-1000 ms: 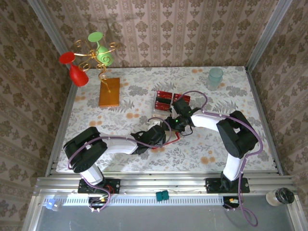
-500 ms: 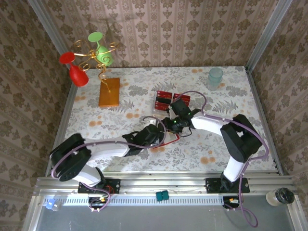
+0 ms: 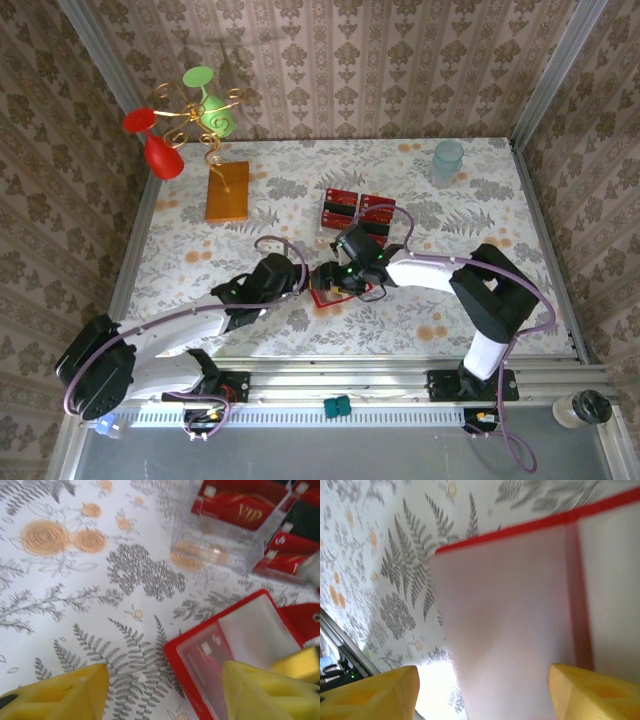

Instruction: Put the credit cards into the card holder

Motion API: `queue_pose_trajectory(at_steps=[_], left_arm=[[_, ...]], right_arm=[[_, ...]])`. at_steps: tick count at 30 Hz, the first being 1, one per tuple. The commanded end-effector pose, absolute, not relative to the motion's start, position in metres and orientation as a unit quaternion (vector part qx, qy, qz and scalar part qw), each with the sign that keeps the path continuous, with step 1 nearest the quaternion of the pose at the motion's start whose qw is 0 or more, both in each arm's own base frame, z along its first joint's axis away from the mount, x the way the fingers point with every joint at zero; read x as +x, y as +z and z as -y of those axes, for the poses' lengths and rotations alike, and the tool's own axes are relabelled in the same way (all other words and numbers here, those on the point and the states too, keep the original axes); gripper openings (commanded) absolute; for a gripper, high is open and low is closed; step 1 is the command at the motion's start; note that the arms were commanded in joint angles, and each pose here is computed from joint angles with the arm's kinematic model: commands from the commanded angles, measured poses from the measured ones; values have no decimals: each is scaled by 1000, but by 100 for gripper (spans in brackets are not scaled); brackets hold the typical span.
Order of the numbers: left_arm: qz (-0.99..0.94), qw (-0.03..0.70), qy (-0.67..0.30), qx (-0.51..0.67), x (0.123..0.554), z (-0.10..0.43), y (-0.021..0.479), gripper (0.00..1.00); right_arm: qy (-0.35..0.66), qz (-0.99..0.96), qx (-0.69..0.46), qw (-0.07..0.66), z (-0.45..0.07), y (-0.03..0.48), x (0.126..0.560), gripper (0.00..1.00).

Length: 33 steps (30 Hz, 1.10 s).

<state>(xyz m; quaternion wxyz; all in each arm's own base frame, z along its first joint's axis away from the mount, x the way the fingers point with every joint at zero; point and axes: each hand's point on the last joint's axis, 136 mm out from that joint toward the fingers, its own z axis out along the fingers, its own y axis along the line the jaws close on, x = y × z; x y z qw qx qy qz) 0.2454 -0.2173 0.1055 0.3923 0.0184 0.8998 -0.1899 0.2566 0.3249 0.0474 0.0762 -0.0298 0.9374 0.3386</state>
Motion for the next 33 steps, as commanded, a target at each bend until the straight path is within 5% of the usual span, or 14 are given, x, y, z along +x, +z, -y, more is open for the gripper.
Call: queue_pose_trajectory(at_steps=[1,22,33], left_arm=[[-899,396,-184,3,246,205,104,62],[-903,384,-193,-22,255,193,98,62],[-904,377,-200,-9,261,210,106,63]], right_arm=[[334,-939,-14,73,-331,37,253,75],[367,-924,7,105,-355,64,267,76],[209,-960,-17,186,-239,90,286,73]])
